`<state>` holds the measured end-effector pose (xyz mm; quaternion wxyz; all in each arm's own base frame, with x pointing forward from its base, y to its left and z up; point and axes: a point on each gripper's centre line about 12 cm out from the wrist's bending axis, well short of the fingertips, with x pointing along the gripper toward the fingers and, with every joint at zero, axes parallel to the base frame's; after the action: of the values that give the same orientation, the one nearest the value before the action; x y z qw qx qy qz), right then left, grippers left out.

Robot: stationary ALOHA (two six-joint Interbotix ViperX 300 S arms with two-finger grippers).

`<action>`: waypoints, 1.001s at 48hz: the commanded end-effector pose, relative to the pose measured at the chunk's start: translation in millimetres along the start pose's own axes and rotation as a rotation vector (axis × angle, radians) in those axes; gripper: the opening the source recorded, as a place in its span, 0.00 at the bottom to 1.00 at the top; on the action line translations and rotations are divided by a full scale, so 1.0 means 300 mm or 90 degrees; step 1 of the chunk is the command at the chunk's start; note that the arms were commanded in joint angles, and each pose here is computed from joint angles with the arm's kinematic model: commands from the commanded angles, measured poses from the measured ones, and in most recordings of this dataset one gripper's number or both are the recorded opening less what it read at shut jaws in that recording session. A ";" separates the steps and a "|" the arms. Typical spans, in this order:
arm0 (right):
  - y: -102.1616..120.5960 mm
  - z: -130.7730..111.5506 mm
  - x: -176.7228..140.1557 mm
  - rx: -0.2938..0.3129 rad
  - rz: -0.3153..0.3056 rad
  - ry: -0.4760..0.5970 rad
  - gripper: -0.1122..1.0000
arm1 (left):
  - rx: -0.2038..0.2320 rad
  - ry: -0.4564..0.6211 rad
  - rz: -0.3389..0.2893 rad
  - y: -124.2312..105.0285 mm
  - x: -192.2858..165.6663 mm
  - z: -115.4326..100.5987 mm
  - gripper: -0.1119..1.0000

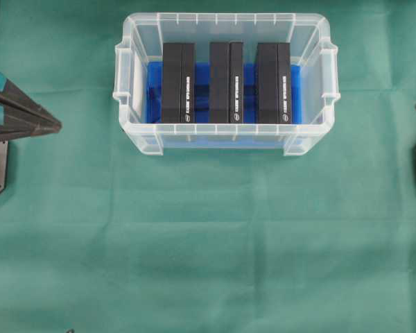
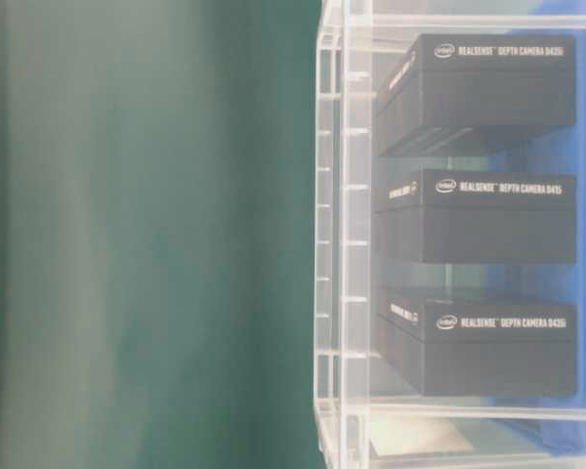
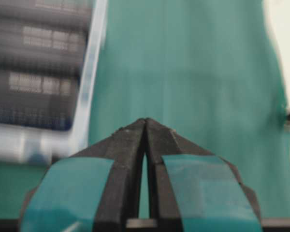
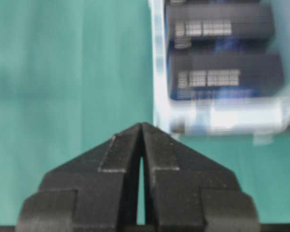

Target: Take out the box from the case.

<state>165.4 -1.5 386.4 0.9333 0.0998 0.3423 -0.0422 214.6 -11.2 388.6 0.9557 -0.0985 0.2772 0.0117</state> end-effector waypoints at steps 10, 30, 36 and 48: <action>-0.017 -0.032 0.020 0.103 -0.068 0.168 0.10 | -0.072 0.154 0.046 -0.002 -0.027 -0.008 0.11; -0.026 -0.041 0.058 0.189 -0.115 0.223 0.10 | -0.109 0.203 0.068 0.004 -0.033 -0.034 0.11; -0.025 -0.037 0.061 0.297 -0.141 0.229 0.10 | -0.190 0.211 0.088 0.006 -0.040 -0.037 0.11; -0.032 -0.066 0.089 0.562 -0.261 0.279 0.10 | -0.469 0.252 0.199 0.025 -0.053 -0.078 0.11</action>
<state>171.2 -6.4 347.7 0.6999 0.4010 0.4971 -0.3197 189.3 -8.7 370.3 0.7875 -0.3656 0.4488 0.2116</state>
